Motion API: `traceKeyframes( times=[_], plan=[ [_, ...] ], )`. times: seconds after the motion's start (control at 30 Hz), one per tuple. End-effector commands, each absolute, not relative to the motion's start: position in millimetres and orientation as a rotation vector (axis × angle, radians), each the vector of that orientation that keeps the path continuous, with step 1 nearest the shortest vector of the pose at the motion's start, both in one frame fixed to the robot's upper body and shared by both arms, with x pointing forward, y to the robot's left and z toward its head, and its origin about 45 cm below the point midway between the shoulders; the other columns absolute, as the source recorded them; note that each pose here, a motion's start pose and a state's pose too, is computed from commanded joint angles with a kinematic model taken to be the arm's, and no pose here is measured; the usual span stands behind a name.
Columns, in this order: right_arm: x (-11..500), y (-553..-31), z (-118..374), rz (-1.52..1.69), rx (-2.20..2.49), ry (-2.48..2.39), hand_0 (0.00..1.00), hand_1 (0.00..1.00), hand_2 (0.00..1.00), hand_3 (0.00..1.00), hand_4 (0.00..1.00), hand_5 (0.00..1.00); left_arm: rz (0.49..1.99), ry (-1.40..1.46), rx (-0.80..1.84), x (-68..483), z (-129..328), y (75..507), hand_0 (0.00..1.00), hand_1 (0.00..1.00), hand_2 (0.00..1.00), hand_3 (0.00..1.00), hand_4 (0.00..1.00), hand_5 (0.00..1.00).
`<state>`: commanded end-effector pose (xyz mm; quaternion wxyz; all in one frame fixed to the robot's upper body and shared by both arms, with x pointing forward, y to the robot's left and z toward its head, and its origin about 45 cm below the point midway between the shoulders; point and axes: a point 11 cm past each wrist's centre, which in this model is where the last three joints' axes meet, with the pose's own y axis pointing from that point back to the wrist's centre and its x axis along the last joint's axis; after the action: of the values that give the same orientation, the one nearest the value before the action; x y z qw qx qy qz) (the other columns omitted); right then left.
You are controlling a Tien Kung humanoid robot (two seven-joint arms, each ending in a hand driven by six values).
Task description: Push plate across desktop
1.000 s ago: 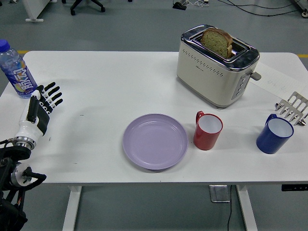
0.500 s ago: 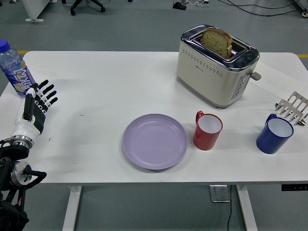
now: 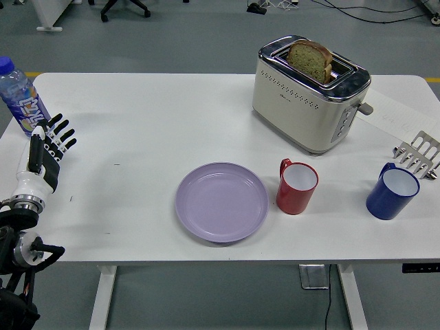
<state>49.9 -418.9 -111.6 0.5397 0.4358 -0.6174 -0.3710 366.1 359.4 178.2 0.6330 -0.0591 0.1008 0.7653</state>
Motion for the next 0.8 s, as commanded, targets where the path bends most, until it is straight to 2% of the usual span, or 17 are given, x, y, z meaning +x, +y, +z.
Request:
traceKeyframes(
  times=[0.8],
  plan=[
    [43.7,-419.0,-112.3,-0.890,1.025,-1.458,0.608,0.545,0.635,0.633,0.140,0.365,1.735,0.248,-0.126,364.2,170.0,355.8,0.839,0.865,0.897,0.877,0.484,0.998]
  ],
)
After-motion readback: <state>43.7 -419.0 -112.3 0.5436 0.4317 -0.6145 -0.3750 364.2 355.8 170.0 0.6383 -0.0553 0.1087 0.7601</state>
